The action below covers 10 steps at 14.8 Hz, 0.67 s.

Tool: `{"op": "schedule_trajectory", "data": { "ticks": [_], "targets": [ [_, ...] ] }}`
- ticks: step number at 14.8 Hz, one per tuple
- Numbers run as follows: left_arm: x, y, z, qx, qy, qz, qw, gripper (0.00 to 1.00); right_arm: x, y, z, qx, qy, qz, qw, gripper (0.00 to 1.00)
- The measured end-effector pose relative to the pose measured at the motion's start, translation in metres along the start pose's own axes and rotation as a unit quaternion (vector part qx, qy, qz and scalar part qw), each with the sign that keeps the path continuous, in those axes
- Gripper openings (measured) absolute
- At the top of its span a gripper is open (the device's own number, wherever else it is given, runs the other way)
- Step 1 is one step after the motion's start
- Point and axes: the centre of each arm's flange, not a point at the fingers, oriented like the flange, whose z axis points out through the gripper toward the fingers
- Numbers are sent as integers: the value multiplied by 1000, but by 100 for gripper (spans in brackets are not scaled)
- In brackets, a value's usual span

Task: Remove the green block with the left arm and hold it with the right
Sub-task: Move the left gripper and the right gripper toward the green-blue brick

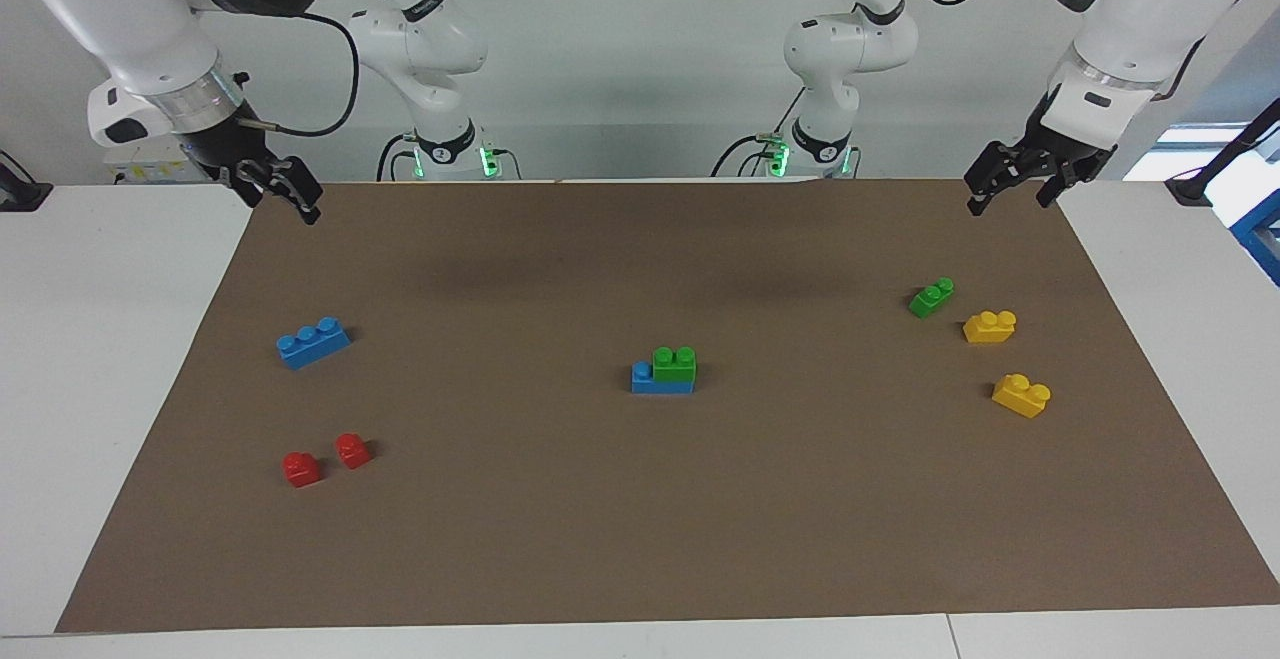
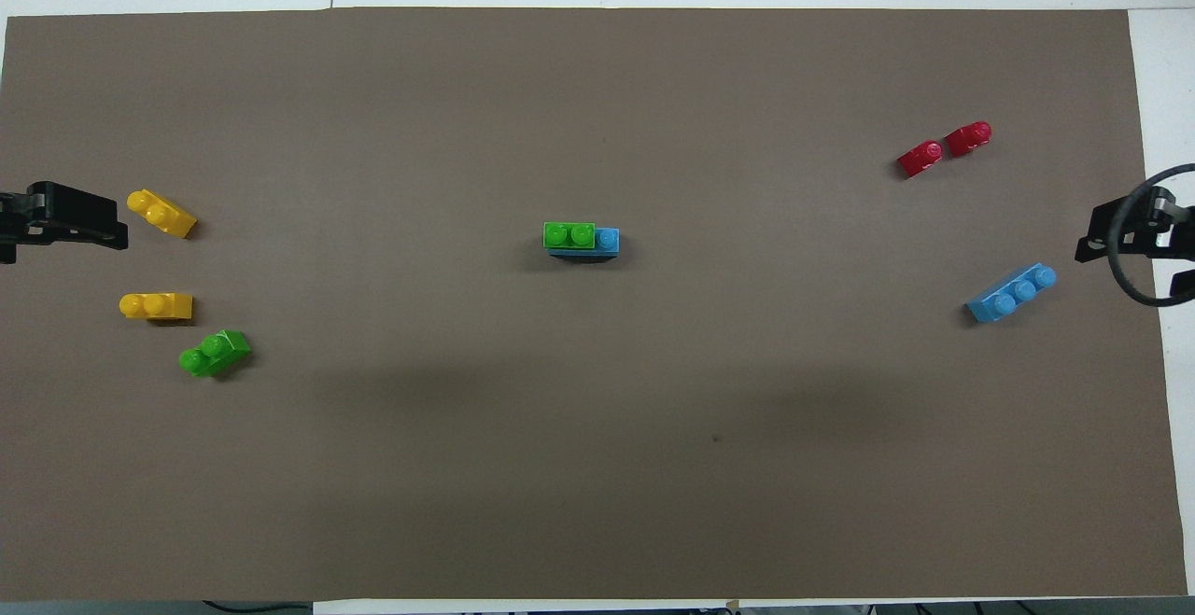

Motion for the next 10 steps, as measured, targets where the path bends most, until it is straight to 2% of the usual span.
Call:
{"op": "schedule_trajectory", "data": {
  "ticks": [2, 4, 6, 8, 10],
  "targets": [
    [0, 2, 1, 0, -1, -40, 999, 100, 0, -12, 22, 40, -48, 96, 993, 90],
    [-4, 24, 6, 0, -5, -101, 995, 100, 4, -25, 48, 79, -92, 187, 975, 90],
    [-14, 65, 10, 2, -7, -162, 987, 100, 6, -42, 71, 109, -125, 250, 954, 90],
    [-25, 101, 13, 1, 0, -242, 970, 100, 2, -68, 89, 131, -164, 302, 930, 90],
    [-33, 129, 19, -10, 15, -339, 941, 100, 2, -90, 101, 154, -196, 344, 905, 90]
  ]
}}
